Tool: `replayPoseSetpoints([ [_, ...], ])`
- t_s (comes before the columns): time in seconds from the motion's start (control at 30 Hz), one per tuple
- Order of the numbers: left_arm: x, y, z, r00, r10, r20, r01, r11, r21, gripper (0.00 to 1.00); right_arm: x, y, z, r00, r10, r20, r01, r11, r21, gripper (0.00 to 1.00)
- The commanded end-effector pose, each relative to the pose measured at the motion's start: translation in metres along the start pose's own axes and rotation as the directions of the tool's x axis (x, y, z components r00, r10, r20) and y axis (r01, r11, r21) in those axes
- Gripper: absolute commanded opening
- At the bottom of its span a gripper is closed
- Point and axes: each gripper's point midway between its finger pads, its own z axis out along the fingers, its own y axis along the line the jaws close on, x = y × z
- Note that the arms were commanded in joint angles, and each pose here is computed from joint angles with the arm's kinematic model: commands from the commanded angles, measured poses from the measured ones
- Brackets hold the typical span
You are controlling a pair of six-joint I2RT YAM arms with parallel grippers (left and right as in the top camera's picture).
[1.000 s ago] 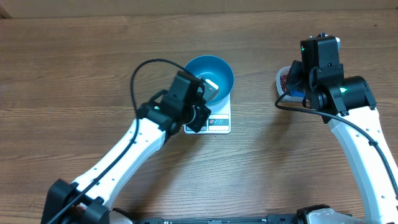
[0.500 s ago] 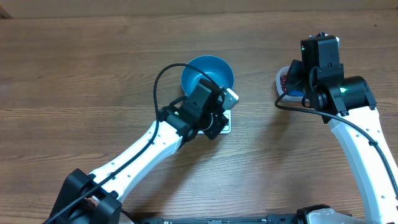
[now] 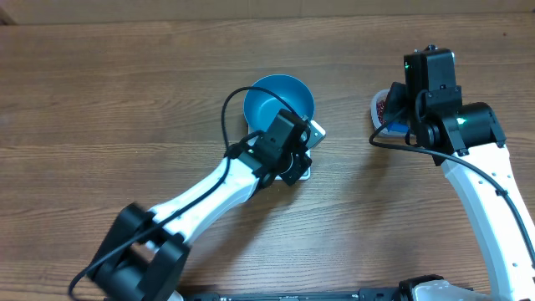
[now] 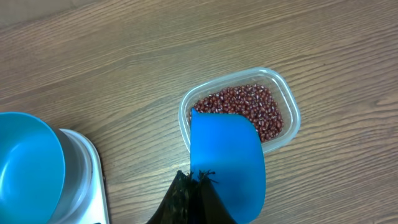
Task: Scoop item into bowl and weigh 150g on scale
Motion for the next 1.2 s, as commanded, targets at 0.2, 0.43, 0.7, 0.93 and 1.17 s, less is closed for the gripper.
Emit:
replayPoseSetpoints([
  [0.2,0.020,0.021,0.018,0.994,-0.098,-0.055,0.091,0.989,-0.114,0.04,-0.008,0.001,-0.011,1.000,0.000,0.025,0.000,1.000,-0.009,0.04],
  [0.43,0.025,0.028,0.024,0.988,-0.144,-0.062,0.133,0.980,-0.149,0.04,-0.006,0.000,-0.011,1.000,-0.003,0.013,0.003,1.000,-0.007,0.04],
  [0.7,0.038,0.033,0.026,0.983,-0.148,-0.109,0.126,0.974,-0.188,0.04,-0.002,-0.001,-0.011,1.000,-0.008,-0.003,0.008,1.000,0.000,0.04],
  [0.93,0.050,0.030,0.025,0.982,-0.091,-0.166,0.061,0.982,-0.180,0.04,-0.002,-0.001,-0.011,1.000,-0.003,-0.001,0.003,1.000,0.000,0.04],
  [1.17,0.050,0.027,0.026,0.983,-0.064,-0.171,0.037,0.987,-0.157,0.04,-0.003,-0.001,-0.011,1.000,0.016,0.000,-0.016,1.000,-0.001,0.04],
])
